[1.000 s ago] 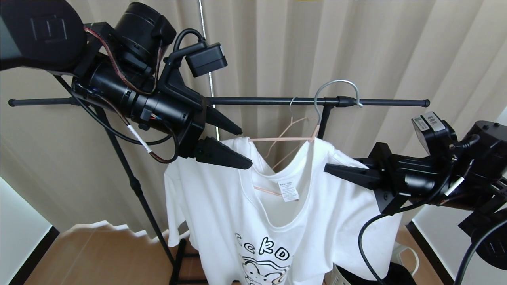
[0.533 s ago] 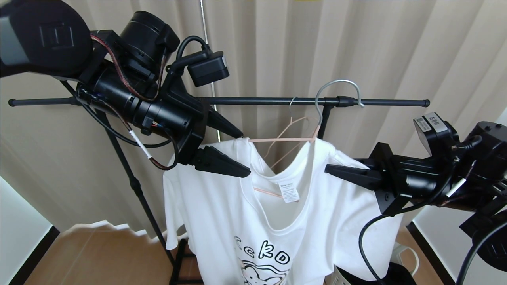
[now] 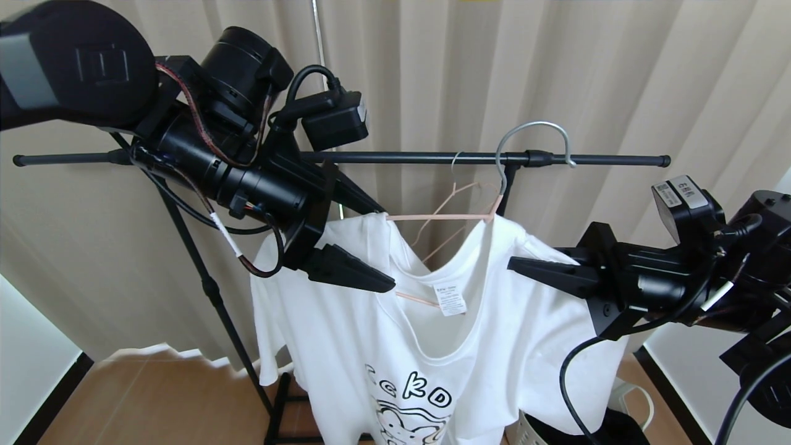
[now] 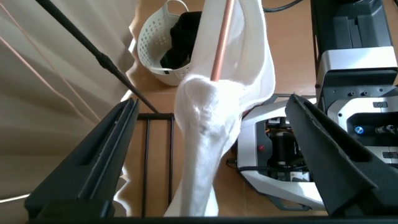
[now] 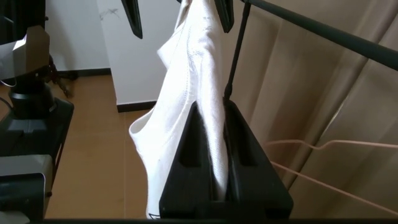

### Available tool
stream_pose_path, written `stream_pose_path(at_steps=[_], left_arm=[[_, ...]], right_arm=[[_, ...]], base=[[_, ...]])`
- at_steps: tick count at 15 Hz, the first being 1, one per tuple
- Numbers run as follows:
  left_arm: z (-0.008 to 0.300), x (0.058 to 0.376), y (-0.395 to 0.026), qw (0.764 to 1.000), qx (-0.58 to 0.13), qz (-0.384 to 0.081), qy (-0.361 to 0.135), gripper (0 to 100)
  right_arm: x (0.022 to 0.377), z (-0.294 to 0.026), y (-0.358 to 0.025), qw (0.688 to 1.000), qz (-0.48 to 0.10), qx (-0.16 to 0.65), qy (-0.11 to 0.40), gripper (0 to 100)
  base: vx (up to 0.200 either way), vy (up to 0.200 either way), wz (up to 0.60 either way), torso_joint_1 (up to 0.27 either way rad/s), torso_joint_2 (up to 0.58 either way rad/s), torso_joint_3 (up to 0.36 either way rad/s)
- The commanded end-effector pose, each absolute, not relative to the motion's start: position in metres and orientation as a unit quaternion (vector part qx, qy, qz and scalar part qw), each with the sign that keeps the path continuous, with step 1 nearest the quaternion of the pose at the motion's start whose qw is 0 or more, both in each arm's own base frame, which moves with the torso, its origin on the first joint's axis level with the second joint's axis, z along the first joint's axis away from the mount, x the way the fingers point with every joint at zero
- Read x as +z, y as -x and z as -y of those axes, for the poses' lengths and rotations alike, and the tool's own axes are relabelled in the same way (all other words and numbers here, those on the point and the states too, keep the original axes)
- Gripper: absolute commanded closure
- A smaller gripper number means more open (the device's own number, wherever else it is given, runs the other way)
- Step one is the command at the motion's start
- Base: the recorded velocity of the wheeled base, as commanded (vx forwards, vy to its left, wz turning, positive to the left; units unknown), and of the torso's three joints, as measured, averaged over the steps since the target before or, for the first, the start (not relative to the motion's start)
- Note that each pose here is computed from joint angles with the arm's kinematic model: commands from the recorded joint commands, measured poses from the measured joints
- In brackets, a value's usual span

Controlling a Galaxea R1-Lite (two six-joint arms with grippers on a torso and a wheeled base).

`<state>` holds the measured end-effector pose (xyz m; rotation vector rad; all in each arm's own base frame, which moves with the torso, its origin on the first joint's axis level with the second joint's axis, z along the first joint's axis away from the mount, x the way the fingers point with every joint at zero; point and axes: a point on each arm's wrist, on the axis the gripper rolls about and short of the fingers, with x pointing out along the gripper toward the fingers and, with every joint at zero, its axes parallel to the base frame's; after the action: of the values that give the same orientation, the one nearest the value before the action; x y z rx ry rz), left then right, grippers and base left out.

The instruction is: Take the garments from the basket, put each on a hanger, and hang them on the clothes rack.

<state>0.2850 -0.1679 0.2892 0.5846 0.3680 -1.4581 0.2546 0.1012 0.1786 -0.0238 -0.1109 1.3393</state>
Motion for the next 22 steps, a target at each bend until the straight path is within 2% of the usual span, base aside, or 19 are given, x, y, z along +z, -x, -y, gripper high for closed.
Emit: stream_pose_path(at_steps=[1,11,12,22], left_arm=[[0.1729,0.2867,-0.2847,0.687,-0.657,-0.166,-0.262,0],[0.1771,0.2827,-0.285,0.682,-0.66,-0.173,-0.263,0],[0.1771,0.2827,-0.285,0.682,-0.66,-0.173,-0.263,100],[0.1762,0.2846,-0.2834,0.682,-0.66,-0.17,-0.265,100]], right_arm=[[0.1778,-0.102,-0.2537,0.781,0.05,0.622,0.01,100],[0.179,-0.102,-0.2538,0.782,0.052,0.621,0.011,100],[0.179,-0.102,-0.2538,0.782,0.052,0.621,0.011,100],[0.1807,-0.102,-0.2543,0.784,0.058,0.618,0.014,100]], base=[[0.0,0.0,0.0,0.0,0.0,0.0],[0.0,0.0,0.0,0.0,0.0,0.0],[0.0,0.0,0.0,0.0,0.0,0.0],[0.0,0.0,0.0,0.0,0.0,0.0]])
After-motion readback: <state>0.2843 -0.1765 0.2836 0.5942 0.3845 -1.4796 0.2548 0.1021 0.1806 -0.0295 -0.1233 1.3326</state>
